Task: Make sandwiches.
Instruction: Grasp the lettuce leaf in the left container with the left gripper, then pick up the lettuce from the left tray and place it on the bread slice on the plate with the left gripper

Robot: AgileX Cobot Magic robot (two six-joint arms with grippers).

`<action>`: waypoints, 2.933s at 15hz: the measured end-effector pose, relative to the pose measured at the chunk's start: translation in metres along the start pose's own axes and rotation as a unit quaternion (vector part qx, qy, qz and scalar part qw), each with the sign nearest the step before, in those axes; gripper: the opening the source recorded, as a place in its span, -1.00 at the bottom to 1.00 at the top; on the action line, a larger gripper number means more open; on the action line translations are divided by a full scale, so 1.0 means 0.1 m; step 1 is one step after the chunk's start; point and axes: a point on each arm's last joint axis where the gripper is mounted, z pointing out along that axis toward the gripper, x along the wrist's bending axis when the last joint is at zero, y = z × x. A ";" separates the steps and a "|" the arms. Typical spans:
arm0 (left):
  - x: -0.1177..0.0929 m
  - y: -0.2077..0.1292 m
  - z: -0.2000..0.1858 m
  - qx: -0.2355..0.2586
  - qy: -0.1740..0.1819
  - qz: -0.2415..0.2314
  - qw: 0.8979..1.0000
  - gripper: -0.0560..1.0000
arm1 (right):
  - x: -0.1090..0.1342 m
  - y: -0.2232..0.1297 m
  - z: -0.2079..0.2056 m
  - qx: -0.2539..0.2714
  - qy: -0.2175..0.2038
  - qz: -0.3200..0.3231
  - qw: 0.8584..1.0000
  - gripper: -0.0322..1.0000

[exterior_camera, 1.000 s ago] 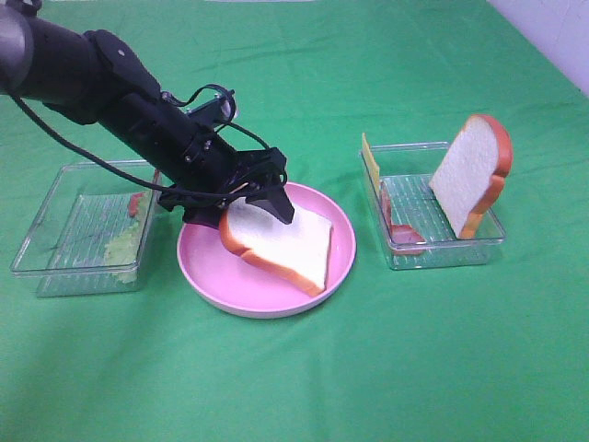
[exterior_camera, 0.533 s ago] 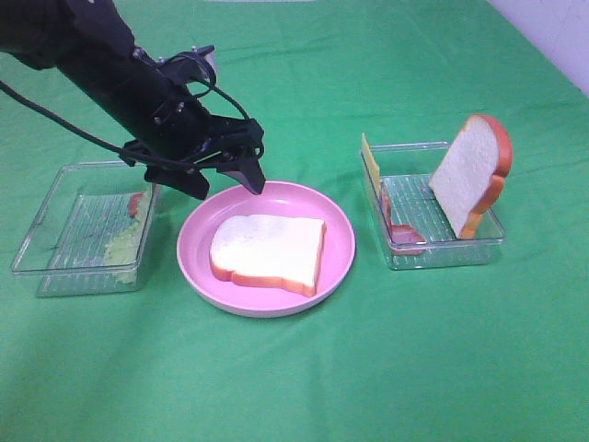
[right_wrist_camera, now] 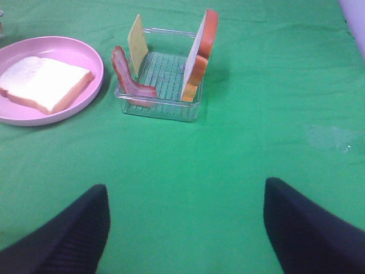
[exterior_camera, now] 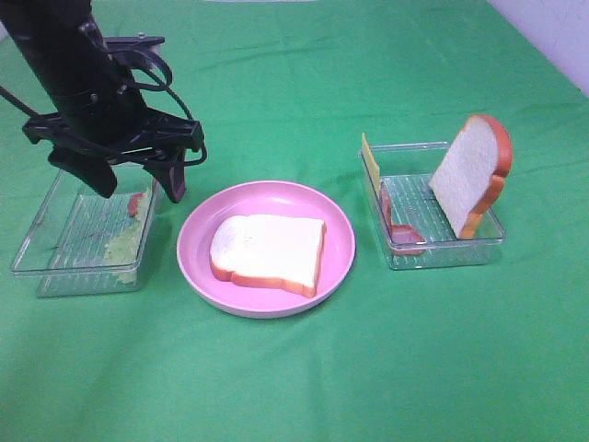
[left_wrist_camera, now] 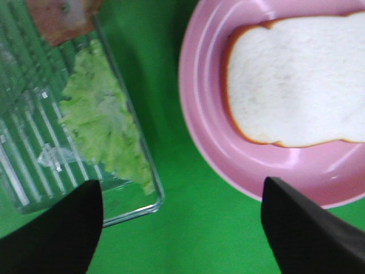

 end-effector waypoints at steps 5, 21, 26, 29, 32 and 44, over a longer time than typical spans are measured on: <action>0.06 0.01 0.00 -0.005 0.035 -0.011 0.999 0.49 | 0.00 0.00 0.00 0.000 0.000 0.000 1.000 0.44; 0.08 0.15 0.62 -0.009 0.042 -0.005 0.999 0.14 | 0.00 0.00 0.00 0.000 0.000 0.000 1.000 0.44; 0.09 0.17 0.63 -0.018 0.046 0.000 0.999 -0.43 | 0.00 0.00 0.00 0.000 0.000 0.000 1.000 0.44; 0.08 0.18 0.63 -0.025 0.045 0.001 0.999 -0.58 | 0.00 0.00 0.00 0.000 0.000 0.000 1.000 0.44; 0.09 0.19 0.63 -0.025 0.047 0.004 0.999 -0.85 | 0.00 0.00 0.00 0.000 0.000 0.000 1.000 0.44; -0.15 0.14 -0.01 -0.067 -0.083 -0.003 0.994 -0.86 | 0.00 0.00 0.00 0.000 0.000 0.000 1.000 0.44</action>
